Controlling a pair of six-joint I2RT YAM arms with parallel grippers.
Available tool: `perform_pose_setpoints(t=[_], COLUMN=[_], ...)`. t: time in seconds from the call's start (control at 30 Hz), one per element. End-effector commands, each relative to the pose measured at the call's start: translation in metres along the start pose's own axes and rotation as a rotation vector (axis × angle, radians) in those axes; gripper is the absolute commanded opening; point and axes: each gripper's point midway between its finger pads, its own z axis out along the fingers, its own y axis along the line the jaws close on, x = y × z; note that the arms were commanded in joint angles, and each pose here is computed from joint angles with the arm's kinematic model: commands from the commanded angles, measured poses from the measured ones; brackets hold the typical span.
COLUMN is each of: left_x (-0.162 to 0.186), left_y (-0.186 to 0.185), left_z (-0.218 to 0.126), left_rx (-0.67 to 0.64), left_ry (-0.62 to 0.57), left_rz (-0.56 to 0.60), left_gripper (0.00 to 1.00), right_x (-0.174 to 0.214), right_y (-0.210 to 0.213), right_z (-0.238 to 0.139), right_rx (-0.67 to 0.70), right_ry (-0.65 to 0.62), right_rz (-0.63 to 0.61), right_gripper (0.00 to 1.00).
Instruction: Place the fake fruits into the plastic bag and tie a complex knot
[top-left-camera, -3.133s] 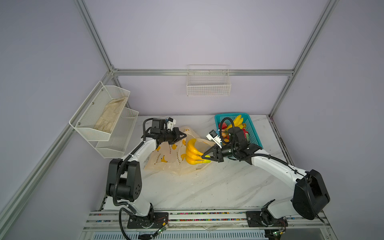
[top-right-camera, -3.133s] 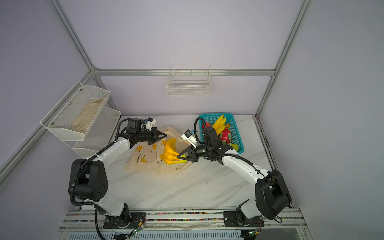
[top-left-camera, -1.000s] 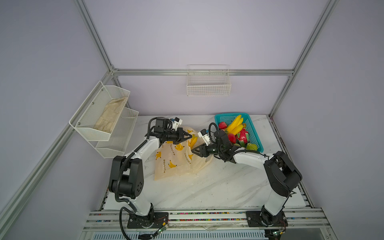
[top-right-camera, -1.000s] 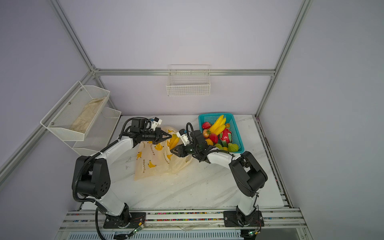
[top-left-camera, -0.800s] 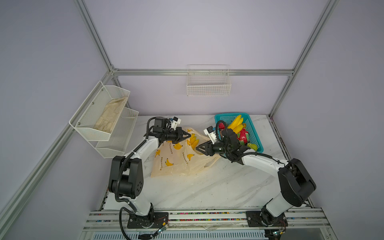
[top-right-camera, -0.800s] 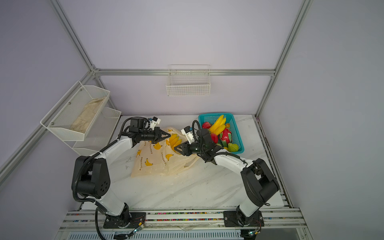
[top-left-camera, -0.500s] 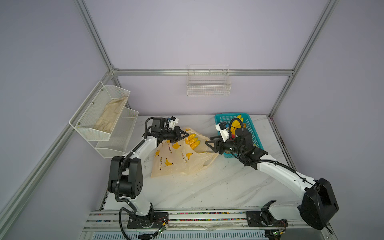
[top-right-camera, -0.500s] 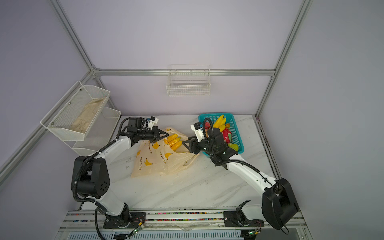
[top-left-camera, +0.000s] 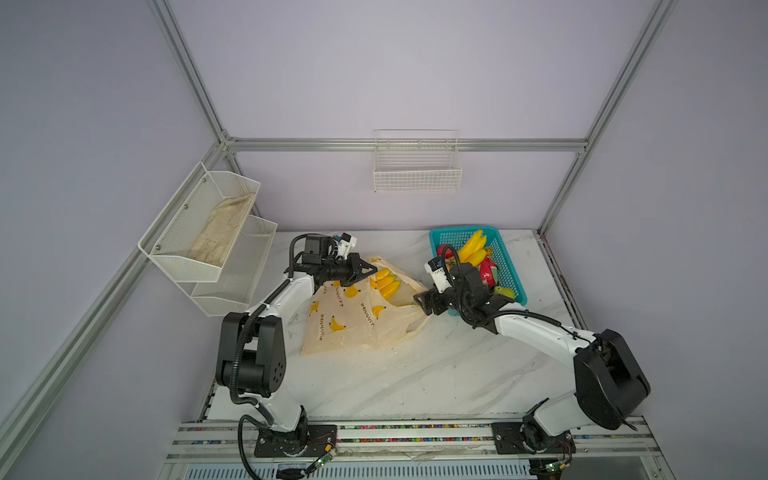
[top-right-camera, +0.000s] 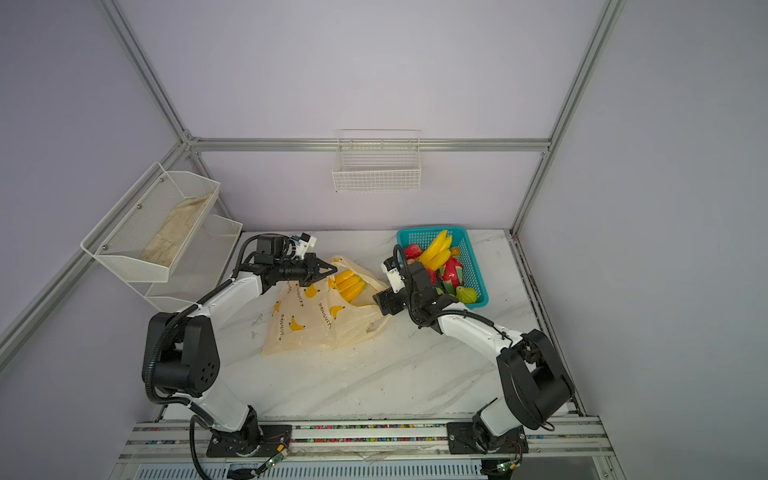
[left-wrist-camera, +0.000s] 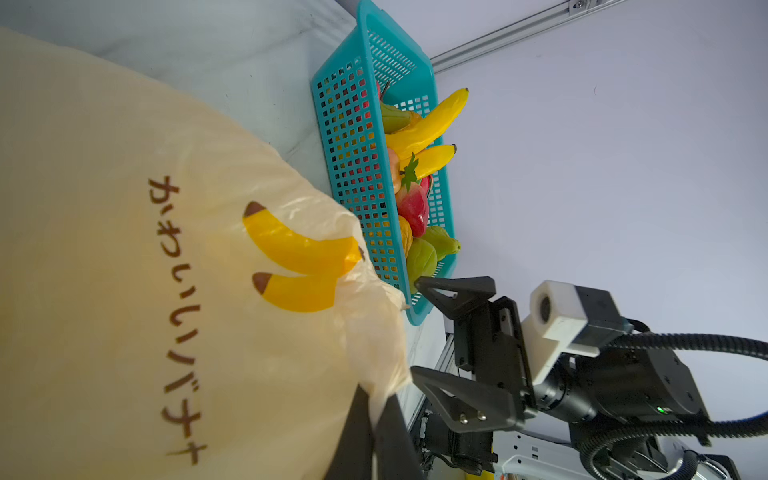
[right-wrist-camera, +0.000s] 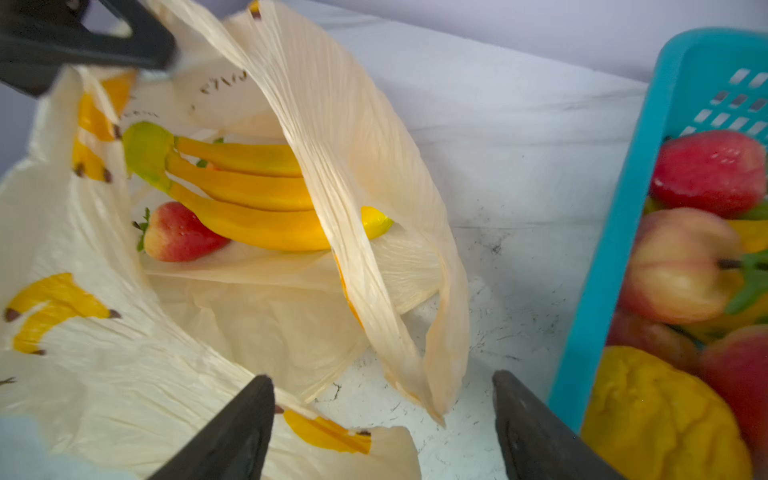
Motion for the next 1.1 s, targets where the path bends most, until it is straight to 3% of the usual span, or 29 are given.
perform_pose_setpoints(t=[0.0, 0.07, 0.2, 0.3, 0.53, 0.73, 0.83, 1.07], left_x=[-0.015, -0.015, -0.016, -0.018, -0.034, -0.046, -0.048, -0.05], left_y=[-0.017, -0.018, -0.021, -0.025, -0.041, -0.072, -0.085, -0.095], left_z=[-0.006, -0.006, -0.009, -0.013, -0.039, -0.068, -0.075, -0.082], left_rx=[0.027, 0.029, 0.03, 0.029, 0.023, 0.067, 0.082, 0.073], left_ry=[-0.032, -0.033, -0.038, -0.049, -0.1, -0.158, -0.174, -0.186], left_rz=[0.04, 0.043, 0.051, 0.061, 0.044, 0.024, 0.029, 0.026], left_gripper=[0.0, 0.0, 0.0, 0.0, 0.0, 0.0, 0.0, 0.0], right_x=[-0.016, -0.013, -0.014, -0.035, -0.113, -0.174, -0.197, -0.212], right_y=[-0.003, -0.004, -0.013, -0.002, 0.073, 0.109, 0.114, 0.1], right_z=[0.015, 0.026, 0.025, -0.001, -0.091, -0.153, -0.166, -0.14], right_rx=[0.014, 0.012, 0.066, 0.032, -0.314, -0.478, -0.492, -0.413], right_ry=[-0.031, -0.012, 0.016, -0.021, -0.22, -0.376, -0.415, -0.385], right_rz=[-0.043, -0.04, -0.023, -0.02, -0.005, -0.023, -0.021, 0.003], right_gripper=[0.75, 0.61, 0.17, 0.0, 0.0, 0.0, 0.0, 0.0])
